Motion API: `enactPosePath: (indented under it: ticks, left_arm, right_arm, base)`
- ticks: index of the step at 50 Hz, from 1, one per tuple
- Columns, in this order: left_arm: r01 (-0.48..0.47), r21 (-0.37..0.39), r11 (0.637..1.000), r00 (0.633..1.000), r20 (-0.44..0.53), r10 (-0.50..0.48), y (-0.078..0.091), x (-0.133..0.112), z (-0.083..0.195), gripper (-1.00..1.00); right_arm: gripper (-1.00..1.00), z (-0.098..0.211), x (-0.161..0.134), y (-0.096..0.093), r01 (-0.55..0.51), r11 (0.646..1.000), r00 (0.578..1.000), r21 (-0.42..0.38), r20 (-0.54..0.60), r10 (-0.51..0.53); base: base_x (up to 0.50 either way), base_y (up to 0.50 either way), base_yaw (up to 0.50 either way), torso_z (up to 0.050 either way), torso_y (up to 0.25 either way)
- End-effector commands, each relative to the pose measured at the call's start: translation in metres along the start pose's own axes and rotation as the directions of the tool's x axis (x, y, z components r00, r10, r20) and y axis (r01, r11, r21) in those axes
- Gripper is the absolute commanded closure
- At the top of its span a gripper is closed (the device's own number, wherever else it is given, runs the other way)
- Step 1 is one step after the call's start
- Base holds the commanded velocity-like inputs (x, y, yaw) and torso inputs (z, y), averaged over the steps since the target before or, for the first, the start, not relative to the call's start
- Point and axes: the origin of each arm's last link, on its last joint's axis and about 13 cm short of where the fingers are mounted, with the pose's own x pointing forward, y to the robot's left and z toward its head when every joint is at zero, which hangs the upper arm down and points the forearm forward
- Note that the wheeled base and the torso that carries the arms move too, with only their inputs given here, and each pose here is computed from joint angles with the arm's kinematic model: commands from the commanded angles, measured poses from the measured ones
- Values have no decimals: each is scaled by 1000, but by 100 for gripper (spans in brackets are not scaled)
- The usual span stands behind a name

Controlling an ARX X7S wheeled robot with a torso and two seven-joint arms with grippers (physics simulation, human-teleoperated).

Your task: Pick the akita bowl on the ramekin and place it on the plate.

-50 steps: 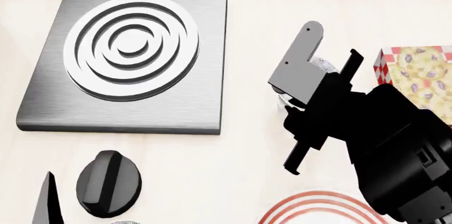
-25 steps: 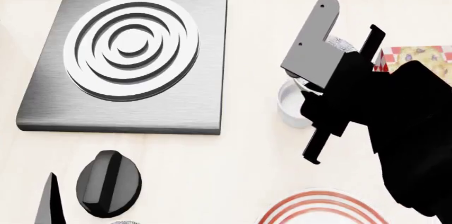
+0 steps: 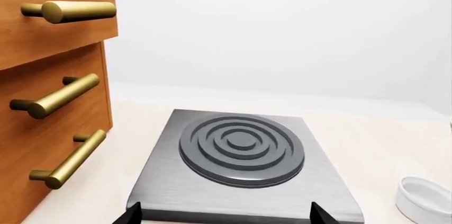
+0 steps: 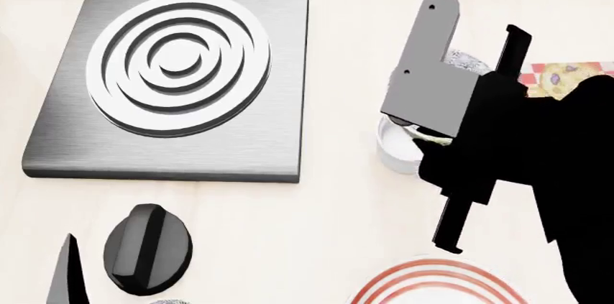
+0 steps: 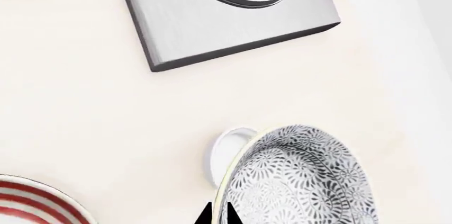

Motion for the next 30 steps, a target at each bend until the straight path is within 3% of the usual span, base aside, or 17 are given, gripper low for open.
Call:
enactPosePath:
  ticks: [1, 10, 30]
  left_arm:
    - [3, -1, 1000, 1000, -1, -3, -1, 0, 0, -100]
    - [2, -3, 1000, 1000, -1, -2, 0, -1, 0, -100]
    - [-2, -3, 1000, 1000, 0, 2, 0, 0, 1, -100]
  right_arm:
    - [100, 5, -25, 17, -70, 997, 998, -43, -6, 70]
    - [100, 5, -33, 33, -172, 985, 985, -28, -24, 171]
    - [100, -14, -43, 61, -215, 977, 975, 8, -51, 215]
  base:
    - [0, 0, 0, 0, 0]
    - [0, 0, 0, 0, 0]
    - [0, 0, 0, 0, 1]
